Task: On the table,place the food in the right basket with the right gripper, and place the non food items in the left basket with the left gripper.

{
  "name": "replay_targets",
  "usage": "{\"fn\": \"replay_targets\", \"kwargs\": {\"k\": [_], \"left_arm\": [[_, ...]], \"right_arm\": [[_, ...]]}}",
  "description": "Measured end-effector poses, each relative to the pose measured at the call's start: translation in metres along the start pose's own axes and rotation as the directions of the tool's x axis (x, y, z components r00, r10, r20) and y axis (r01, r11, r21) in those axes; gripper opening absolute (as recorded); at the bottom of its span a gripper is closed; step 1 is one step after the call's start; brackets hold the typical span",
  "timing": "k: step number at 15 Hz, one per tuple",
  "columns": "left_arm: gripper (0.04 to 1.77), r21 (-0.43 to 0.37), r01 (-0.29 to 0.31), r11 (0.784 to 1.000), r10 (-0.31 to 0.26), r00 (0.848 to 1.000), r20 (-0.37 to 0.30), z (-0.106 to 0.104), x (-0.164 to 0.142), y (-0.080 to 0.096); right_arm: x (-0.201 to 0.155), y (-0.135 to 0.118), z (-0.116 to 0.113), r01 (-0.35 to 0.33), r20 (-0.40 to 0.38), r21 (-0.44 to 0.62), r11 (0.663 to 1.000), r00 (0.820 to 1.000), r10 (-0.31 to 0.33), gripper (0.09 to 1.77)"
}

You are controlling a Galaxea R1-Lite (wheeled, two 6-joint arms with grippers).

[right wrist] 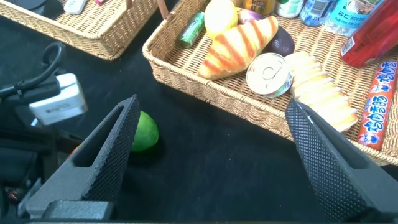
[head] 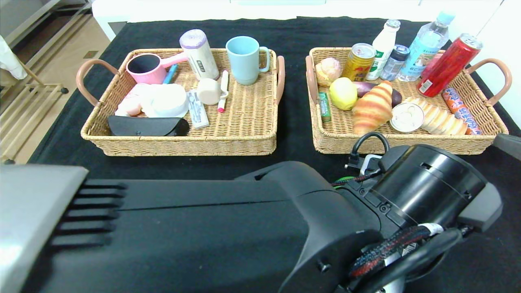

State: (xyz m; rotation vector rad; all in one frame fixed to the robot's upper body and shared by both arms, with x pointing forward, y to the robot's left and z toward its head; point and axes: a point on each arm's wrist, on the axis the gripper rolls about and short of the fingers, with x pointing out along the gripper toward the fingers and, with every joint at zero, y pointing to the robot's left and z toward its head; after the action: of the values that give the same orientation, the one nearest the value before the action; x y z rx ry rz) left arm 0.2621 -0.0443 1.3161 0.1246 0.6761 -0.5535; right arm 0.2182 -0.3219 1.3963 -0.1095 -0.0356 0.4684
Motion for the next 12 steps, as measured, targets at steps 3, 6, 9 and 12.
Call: {"fn": "replay_targets", "kwargs": {"k": [3,6,9,12], "left_arm": [[1.17,-0.004,-0.001,1.000,0.001,1.000,0.008,0.000,0.006,-0.002],[1.17,-0.016,0.004,1.000,-0.003,1.000,0.027,0.003,0.010,-0.005],[1.17,-0.018,0.008,1.000,-0.008,1.000,0.025,0.002,0.013,-0.007],[1.17,-0.024,0.027,0.999,-0.026,0.999,0.042,0.003,0.013,-0.010]], "right_arm": [[0.000,0.000,0.000,0.021,0.000,-0.003,1.000,1.000,-0.021,1.71],[0.000,0.000,0.001,0.022,0.007,-0.005,1.000,1.000,-0.022,1.71],[0.000,0.000,0.001,0.023,0.010,-0.006,1.000,1.000,-0.023,1.71],[-0.001,0.000,0.003,0.033,0.020,-0.011,0.999,0.999,-0.032,1.71]]}}
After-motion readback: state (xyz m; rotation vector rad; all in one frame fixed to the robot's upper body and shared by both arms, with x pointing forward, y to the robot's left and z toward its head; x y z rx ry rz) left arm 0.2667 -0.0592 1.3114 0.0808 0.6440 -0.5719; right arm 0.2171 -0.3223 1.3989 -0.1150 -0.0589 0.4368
